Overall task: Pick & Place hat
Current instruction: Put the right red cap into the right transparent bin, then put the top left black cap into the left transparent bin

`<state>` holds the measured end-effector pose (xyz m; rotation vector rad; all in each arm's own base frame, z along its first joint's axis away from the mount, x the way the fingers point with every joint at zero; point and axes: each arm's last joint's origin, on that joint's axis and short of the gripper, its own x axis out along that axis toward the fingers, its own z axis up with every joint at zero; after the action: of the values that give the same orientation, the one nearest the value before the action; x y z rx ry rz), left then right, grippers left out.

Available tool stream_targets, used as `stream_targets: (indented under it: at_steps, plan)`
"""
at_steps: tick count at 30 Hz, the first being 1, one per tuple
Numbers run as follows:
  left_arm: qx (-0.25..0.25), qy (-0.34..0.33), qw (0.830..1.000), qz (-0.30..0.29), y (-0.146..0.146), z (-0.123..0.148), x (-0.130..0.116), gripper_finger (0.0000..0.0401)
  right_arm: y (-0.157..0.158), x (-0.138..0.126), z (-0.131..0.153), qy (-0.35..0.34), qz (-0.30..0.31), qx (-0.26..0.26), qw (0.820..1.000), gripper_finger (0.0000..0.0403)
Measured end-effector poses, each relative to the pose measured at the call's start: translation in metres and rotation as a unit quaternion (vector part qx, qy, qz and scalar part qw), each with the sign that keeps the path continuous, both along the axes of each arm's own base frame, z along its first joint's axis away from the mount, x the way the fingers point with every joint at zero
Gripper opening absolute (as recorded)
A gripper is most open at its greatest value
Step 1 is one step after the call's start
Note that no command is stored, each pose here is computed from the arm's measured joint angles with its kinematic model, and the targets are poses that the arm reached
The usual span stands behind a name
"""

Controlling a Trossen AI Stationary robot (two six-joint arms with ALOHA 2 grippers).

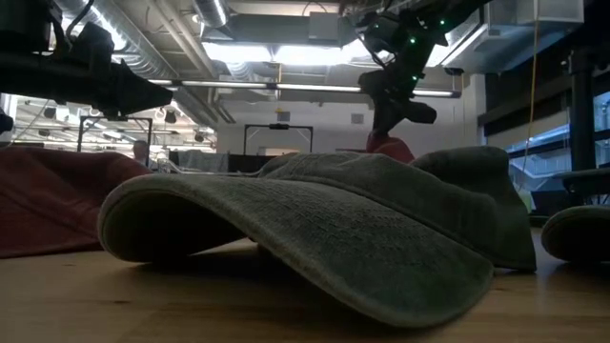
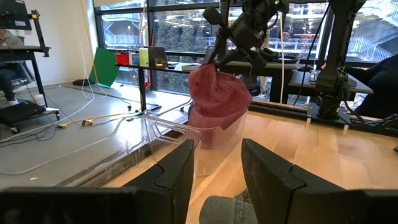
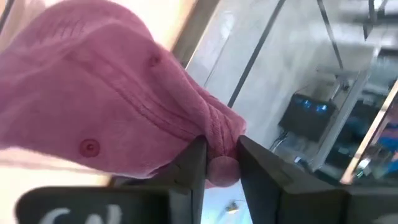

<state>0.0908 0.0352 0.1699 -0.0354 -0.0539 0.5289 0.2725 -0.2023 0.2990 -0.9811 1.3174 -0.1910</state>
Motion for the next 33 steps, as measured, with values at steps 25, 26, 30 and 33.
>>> stream_targets:
  at_steps: [25,26,30,33]
  plan:
    - [-0.011,-0.006,1.0,-0.003,0.0,0.0,0.0,0.013,0.022,0.001,0.015,-0.05,-0.025,0.002,0.998,0.0213]
    - [-0.02,-0.012,1.0,-0.006,0.0,0.0,0.0,0.013,0.026,0.0,0.019,-0.07,-0.031,0.016,0.997,0.0213]
    - [-0.058,-0.034,0.998,-0.012,0.0,0.0,0.0,0.0129,0.054,-0.006,0.029,-0.155,-0.014,0.169,0.973,0.0213]
    - [-0.074,-0.045,0.996,-0.006,0.0,0.0,0.0,0.013,0.078,-0.007,0.026,-0.147,0.039,0.301,0.942,0.0213]
